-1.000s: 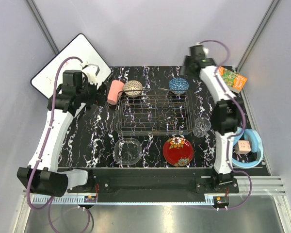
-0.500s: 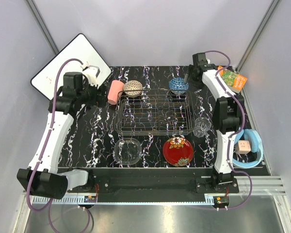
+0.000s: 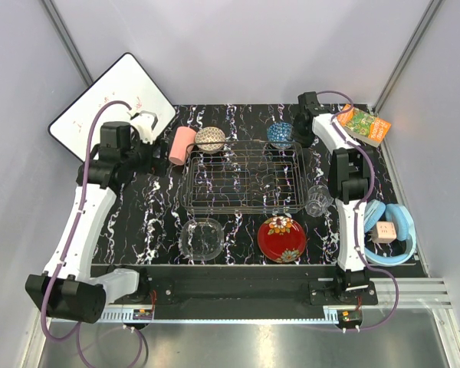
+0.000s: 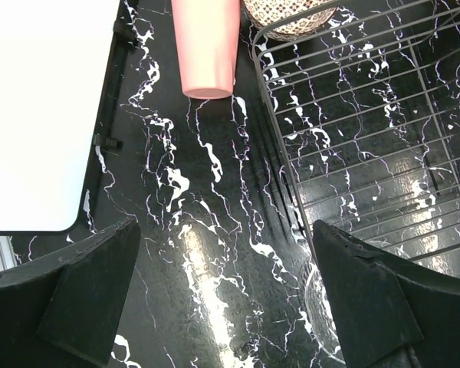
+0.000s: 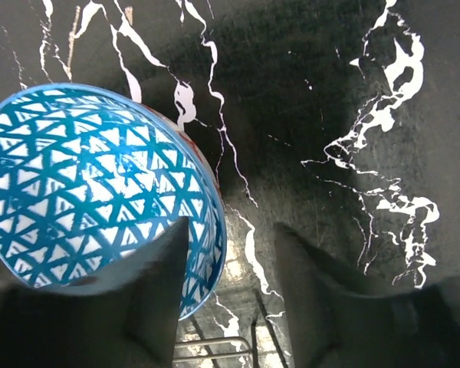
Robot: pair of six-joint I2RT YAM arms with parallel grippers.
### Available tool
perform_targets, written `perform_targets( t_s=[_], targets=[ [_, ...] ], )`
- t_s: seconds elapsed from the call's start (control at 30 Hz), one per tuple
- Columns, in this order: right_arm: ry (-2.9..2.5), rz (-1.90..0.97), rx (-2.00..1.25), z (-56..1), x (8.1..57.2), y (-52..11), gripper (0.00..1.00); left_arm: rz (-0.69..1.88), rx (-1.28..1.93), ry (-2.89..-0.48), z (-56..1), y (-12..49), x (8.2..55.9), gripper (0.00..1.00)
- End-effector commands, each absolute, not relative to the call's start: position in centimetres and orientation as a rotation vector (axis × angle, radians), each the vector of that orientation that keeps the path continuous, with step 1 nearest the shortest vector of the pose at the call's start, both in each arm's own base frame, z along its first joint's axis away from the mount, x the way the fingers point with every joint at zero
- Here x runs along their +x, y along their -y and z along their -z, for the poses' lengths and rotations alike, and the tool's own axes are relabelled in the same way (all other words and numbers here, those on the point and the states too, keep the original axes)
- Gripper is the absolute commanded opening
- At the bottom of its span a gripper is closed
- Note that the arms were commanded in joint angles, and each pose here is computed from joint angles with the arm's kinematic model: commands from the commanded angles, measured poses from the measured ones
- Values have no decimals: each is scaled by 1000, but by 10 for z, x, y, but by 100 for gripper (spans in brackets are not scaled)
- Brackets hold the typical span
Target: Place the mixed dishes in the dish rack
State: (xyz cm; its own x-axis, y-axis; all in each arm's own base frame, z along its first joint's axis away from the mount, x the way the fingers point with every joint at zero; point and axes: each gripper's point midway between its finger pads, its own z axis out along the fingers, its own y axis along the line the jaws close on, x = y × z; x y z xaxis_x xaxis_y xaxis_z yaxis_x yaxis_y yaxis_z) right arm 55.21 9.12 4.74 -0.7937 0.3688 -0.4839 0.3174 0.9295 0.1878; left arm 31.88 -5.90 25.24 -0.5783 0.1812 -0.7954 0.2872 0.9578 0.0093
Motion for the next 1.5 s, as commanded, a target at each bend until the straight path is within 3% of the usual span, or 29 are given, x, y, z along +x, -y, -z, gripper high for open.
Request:
perform_targets(
  t_s=[0.0,0.07,0.1,0.27,0.43,0.6,0.87,0.97,1.17,1.47],
  targets=[
    [-2510,-163,488,-60,566,-92,46,105,319,-2124,-268,52,322,99],
    [-2517,-150,483,-58,564,-90,38,99,318,-2118,-269,52,322,99],
    [-2517,-143,483,-57,564,-89,27,95,320,-2115,-270,51,321,99],
    [-2493,-104,464,-70,563,-81,1,81,316,-2102,-274,49,318,99],
    [-2399,-7,458,-117,564,-62,0,72,308,-2100,-273,47,314,99],
    [-2184,132,482,-214,560,-30,0,67,299,-2095,-273,45,311,99],
    [-1969,381,527,-320,506,8,0,65,289,-2067,-284,44,305,99],
    [-1938,497,416,-337,476,-15,0,68,284,-2066,-285,44,304,99],
    [-1825,1009,134,-332,424,-56,0,77,283,-2067,-286,45,300,99],
    [-1791,1213,40,-315,400,-66,0,70,287,-2055,-291,43,295,99]
  ],
)
